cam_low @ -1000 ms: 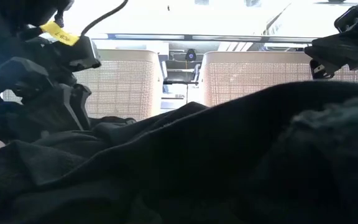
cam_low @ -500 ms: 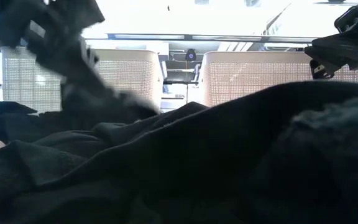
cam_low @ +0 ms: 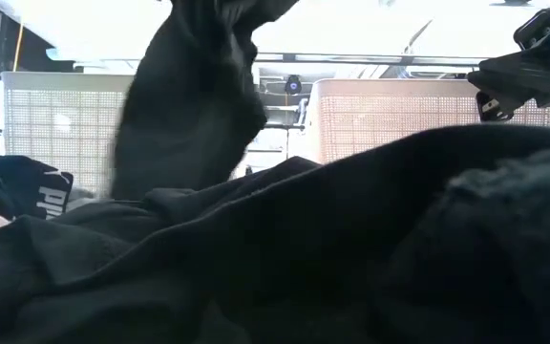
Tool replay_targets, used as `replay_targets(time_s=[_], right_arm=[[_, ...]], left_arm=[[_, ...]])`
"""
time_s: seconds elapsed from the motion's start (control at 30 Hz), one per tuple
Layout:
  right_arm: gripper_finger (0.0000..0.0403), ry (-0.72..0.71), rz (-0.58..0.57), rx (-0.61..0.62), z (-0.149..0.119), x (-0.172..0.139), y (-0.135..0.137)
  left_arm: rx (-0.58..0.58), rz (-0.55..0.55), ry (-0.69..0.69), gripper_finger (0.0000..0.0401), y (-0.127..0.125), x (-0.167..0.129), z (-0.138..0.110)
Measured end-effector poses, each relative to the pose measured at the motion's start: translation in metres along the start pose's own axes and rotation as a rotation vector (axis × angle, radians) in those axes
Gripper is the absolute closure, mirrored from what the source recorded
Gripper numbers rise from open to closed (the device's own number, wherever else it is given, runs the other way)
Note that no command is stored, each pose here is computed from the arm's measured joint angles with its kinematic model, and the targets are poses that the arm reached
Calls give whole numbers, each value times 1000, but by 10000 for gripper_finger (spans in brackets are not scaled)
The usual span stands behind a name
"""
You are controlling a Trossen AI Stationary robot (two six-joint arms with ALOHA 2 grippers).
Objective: Sort clothes
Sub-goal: Put the black boxer into the left white laundry bin
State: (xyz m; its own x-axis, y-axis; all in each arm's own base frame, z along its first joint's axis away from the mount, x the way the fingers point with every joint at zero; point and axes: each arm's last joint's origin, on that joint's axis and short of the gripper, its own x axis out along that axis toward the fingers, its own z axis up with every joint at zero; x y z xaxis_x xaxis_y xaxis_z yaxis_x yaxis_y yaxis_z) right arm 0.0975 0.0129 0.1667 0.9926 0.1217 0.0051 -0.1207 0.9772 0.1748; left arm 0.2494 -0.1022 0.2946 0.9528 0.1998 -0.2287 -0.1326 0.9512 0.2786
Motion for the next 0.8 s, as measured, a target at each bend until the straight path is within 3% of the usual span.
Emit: replay_targets(time_s=[0.23,0.4,0.63,0.8], right_arm=[[330,0,0,0,0,0,0],[330,0,0,0,0,0,0],[330,0,0,0,0,0,0],[330,0,0,0,0,0,0]], left_arm=[[92,105,-13,401,43,-5,59],[150,256,24,401,87,-12,93],[188,456,48,401,151,-27,126],[173,617,121,401,197,-37,129]])
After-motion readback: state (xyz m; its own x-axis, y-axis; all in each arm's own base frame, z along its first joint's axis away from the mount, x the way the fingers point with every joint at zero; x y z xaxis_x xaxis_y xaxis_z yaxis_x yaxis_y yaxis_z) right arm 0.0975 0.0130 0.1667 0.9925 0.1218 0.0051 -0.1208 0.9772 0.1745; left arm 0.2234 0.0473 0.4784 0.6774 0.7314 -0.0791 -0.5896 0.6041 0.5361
